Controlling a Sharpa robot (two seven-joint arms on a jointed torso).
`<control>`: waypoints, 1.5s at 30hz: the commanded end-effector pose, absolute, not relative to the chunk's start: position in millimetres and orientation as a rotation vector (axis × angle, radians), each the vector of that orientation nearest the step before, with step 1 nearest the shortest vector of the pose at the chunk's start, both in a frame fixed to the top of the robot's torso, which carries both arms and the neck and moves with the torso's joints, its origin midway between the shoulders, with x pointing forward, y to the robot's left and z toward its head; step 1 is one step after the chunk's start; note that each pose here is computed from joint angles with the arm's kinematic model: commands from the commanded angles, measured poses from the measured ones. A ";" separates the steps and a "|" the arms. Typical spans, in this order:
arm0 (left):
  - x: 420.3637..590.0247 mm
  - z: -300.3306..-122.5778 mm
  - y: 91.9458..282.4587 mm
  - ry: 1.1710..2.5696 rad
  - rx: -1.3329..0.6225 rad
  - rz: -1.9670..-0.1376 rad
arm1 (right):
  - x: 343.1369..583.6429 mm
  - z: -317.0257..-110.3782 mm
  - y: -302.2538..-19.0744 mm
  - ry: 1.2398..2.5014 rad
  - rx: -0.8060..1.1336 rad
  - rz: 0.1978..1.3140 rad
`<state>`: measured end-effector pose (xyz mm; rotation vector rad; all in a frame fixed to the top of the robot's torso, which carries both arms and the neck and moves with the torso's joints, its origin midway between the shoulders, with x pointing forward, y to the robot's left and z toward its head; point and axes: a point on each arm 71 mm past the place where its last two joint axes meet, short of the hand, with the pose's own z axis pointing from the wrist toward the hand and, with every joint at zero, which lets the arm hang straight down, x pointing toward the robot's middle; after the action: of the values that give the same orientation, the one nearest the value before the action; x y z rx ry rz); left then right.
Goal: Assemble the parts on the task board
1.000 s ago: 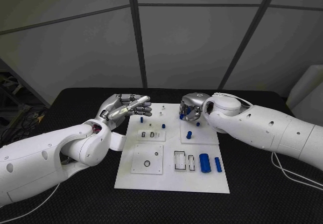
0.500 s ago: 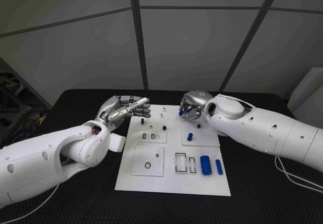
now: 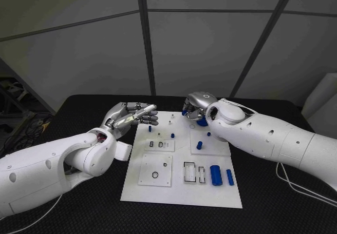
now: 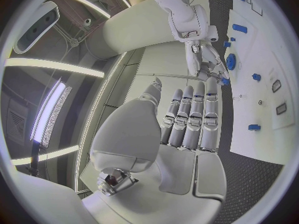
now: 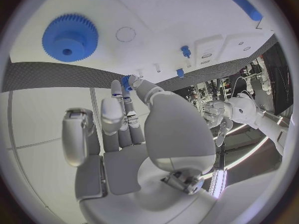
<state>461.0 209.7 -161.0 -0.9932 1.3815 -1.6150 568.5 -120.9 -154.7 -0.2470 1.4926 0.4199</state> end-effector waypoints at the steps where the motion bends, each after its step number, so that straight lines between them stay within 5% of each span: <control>1: 461.4 -159.5 208.2 1.381 -0.988 -1.626 | 572.1 -150.8 -114.9 1.455 -0.233 0.426; 45: 463.6 -153.4 206.5 1.376 -0.976 -1.631 | 580.3 -156.6 -85.4 1.541 -0.270 0.427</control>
<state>463.4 207.4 -155.0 -0.9834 1.3784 -1.6204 580.8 -86.6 -152.9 -0.2515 1.5079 0.4290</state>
